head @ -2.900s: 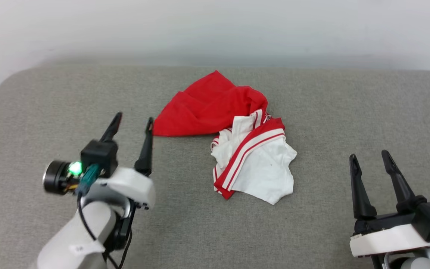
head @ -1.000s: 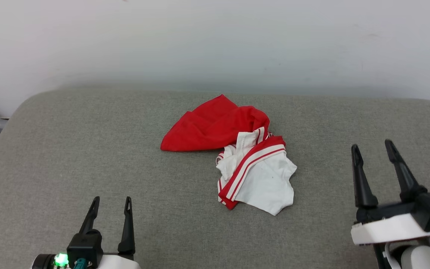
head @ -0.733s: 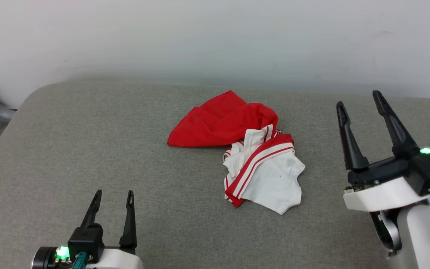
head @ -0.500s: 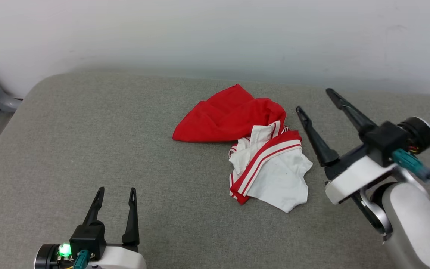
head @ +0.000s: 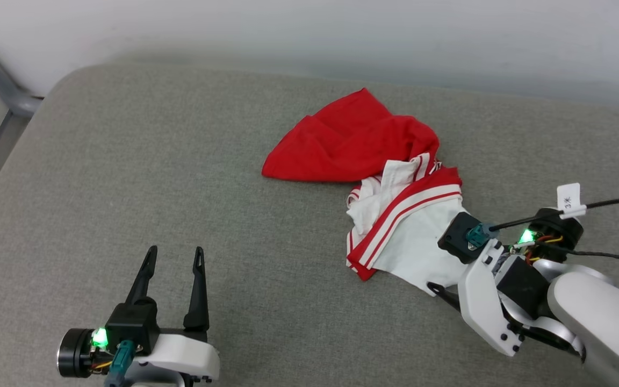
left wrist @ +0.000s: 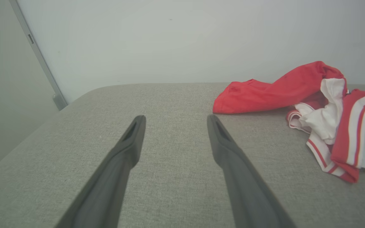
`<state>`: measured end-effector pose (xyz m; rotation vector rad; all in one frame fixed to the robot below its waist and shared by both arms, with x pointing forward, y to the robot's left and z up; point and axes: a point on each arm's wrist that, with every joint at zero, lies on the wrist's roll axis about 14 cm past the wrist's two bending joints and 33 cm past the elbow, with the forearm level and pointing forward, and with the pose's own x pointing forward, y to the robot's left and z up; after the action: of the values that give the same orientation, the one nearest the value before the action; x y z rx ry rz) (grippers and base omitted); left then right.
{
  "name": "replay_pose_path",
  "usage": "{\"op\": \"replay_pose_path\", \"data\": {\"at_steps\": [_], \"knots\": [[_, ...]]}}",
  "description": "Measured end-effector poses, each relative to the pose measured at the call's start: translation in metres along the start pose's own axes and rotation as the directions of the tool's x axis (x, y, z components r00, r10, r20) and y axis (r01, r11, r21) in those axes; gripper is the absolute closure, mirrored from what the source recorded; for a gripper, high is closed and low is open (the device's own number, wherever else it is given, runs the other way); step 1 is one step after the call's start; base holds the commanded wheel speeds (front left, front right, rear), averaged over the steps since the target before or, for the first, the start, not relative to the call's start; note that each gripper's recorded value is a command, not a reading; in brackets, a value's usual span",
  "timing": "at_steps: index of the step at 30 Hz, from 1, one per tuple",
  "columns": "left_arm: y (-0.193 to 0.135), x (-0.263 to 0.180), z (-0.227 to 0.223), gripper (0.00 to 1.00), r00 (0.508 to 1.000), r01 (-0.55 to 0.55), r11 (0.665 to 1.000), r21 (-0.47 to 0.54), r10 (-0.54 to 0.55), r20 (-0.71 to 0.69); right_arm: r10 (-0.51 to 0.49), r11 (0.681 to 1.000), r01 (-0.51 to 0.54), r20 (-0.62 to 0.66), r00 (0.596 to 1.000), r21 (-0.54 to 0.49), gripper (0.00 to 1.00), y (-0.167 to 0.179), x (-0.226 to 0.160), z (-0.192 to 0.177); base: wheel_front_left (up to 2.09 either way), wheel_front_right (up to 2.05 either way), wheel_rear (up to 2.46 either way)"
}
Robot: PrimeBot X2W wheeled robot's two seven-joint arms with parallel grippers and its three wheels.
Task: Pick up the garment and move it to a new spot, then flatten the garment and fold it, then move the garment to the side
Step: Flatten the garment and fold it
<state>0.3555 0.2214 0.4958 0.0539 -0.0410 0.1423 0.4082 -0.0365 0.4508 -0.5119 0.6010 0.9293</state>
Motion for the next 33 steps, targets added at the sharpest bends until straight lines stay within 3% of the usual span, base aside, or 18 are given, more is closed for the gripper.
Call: {"op": "replay_pose_path", "data": {"at_steps": [1,4,10,16,17,18,26,30,33], "knots": [[0.001,0.003,-0.003,0.00,1.000,-0.007,1.000,0.000,0.007,-0.009,0.038,0.999,-0.041,-0.117,0.992,-0.029,0.00,0.001,0.008,-0.020,0.00,0.00,0.00],[0.001,0.006,-0.007,0.00,1.000,-0.012,1.000,0.000,0.012,-0.021,0.060,0.995,-0.074,-0.186,0.981,-0.066,0.00,0.000,0.019,-0.032,0.00,0.00,0.00],[0.003,0.014,-0.014,0.00,0.999,-0.027,1.000,0.000,0.027,-0.042,0.094,0.985,-0.132,-0.292,0.952,-0.111,0.00,-0.001,0.047,-0.057,0.00,0.00,0.00],[0.010,0.015,-0.021,0.00,0.996,-0.058,0.998,0.010,0.058,-0.067,0.125,0.983,-0.163,-0.348,0.929,-0.082,0.00,-0.002,0.068,-0.071,0.00,0.00,0.00],[0.011,0.014,-0.022,0.00,0.996,-0.061,0.998,0.011,0.062,-0.069,0.126,0.983,-0.165,-0.350,0.928,-0.083,0.65,-0.002,0.069,-0.072,0.00,0.00,0.00],[0.011,0.014,-0.022,0.00,0.996,-0.064,0.998,0.011,0.065,-0.069,0.128,0.983,-0.166,-0.348,0.929,-0.080,1.00,-0.001,0.069,-0.071,0.00,0.00,0.00],[0.006,0.013,-0.015,0.00,0.998,-0.053,0.999,-0.004,0.052,-0.046,0.136,0.987,-0.150,-0.194,0.972,-0.060,1.00,0.005,0.058,-0.045,0.00,0.00,0.00],[0.002,0.010,-0.010,0.00,0.999,-0.034,0.999,-0.011,0.034,-0.031,0.094,0.995,-0.096,-0.062,0.994,-0.034,1.00,-0.006,0.039,-0.020,0.00,0.00,0.00],[-0.002,0.007,-0.006,0.00,1.000,-0.019,1.000,-0.015,0.019,-0.017,0.056,0.998,-0.056,-0.020,0.998,0.011,1.00,-0.012,0.018,-0.022,0.00,0.00,0.00]]}}
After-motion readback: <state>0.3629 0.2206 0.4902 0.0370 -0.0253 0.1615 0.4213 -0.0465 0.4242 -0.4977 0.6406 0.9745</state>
